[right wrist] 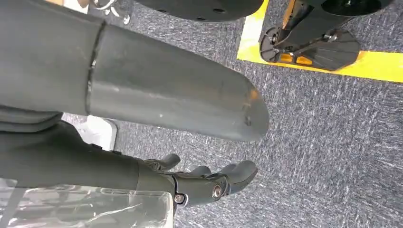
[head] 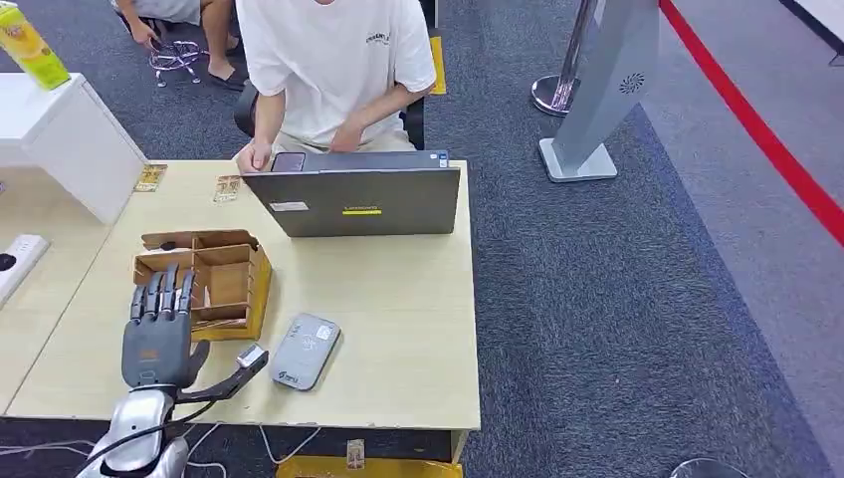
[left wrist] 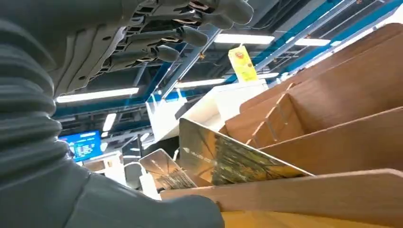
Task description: Pass the card to the sensor for recognition and then transmit it.
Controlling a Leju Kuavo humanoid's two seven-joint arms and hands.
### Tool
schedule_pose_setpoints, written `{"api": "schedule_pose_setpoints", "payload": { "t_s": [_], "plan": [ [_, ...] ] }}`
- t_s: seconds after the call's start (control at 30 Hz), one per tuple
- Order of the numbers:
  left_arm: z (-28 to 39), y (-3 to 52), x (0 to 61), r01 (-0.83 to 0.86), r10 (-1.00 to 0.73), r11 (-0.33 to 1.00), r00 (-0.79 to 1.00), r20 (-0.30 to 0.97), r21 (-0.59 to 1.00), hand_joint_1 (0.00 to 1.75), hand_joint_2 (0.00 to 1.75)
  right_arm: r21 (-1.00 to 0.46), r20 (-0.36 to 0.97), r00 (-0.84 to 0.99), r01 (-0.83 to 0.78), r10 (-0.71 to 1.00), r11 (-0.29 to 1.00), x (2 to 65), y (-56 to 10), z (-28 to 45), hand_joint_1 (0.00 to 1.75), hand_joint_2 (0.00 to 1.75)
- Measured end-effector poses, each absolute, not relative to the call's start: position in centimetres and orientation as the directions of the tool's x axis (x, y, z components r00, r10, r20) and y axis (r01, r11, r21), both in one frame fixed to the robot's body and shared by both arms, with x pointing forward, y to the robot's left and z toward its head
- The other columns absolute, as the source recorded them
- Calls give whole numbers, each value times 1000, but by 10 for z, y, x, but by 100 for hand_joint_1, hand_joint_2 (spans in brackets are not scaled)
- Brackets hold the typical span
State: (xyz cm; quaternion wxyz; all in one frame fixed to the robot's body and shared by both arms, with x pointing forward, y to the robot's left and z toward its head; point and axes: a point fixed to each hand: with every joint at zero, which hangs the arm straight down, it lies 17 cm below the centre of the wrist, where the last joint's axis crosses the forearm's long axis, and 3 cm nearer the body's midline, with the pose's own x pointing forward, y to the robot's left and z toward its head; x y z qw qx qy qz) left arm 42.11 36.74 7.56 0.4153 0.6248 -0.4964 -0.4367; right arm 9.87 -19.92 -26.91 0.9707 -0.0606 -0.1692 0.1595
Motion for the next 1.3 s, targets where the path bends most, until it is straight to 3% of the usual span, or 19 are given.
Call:
{"api": "schedule_pose_setpoints", "payload": {
  "t_s": [0.17,0.2,0.67,1.1,1.3],
  "plan": [
    [75,367,423,-258,-983,-163,122,-135,952,0,175,-172,309,892,-289,330,942,99,-199,-269,0,0],
    [74,367,423,-257,-983,-164,122,-136,953,175,175,-172,309,892,-289,330,942,99,-199,-269,0,0],
    [42,367,436,-100,-985,-146,105,-135,984,175,175,-172,309,892,-288,329,942,99,-199,-269,0,0],
    [46,368,441,-108,-986,-127,120,-114,986,175,175,-172,309,892,-288,330,942,99,-199,-269,0,0],
    [58,366,434,-194,-988,-122,113,-102,973,175,175,-171,309,892,-289,330,942,98,-199,-269,0,0]
  ]
}}
